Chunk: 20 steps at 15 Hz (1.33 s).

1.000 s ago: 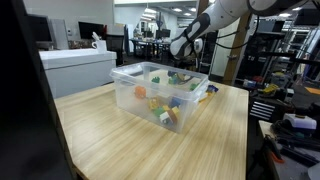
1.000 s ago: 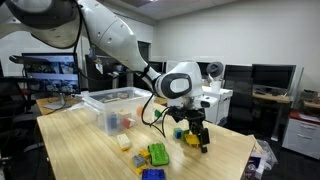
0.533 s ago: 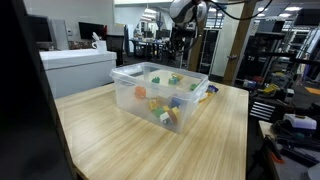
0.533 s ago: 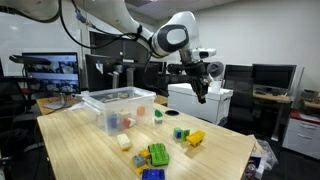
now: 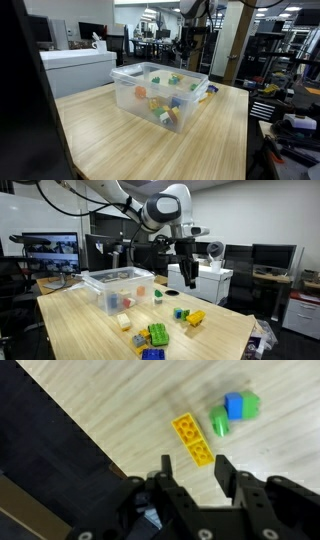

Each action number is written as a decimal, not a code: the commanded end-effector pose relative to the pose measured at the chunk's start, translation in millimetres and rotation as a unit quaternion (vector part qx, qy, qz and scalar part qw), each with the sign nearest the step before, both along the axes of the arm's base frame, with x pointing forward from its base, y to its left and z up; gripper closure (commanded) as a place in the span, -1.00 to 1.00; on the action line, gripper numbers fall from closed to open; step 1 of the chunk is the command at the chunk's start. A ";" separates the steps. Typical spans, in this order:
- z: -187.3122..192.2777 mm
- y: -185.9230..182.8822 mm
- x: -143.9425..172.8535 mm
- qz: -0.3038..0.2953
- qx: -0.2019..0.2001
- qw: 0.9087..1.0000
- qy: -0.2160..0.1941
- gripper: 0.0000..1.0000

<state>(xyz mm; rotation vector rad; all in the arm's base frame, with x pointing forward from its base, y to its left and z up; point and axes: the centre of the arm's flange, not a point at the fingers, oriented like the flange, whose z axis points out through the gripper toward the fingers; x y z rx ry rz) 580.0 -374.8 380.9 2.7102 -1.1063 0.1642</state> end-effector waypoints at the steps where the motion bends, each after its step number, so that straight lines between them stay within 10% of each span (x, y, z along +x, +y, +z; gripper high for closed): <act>1: -49.4 -11.1 -25.6 0.009 -0.008 0.999 0.046 -0.62; 5: -82.2 -16.9 -15.1 0.018 -0.011 0.998 0.064 -1.00; 19: -142.8 -25.9 43.2 0.032 -0.021 0.998 0.056 -1.00; 20: -146.6 -22.4 44.2 0.032 -0.019 0.998 0.057 -0.50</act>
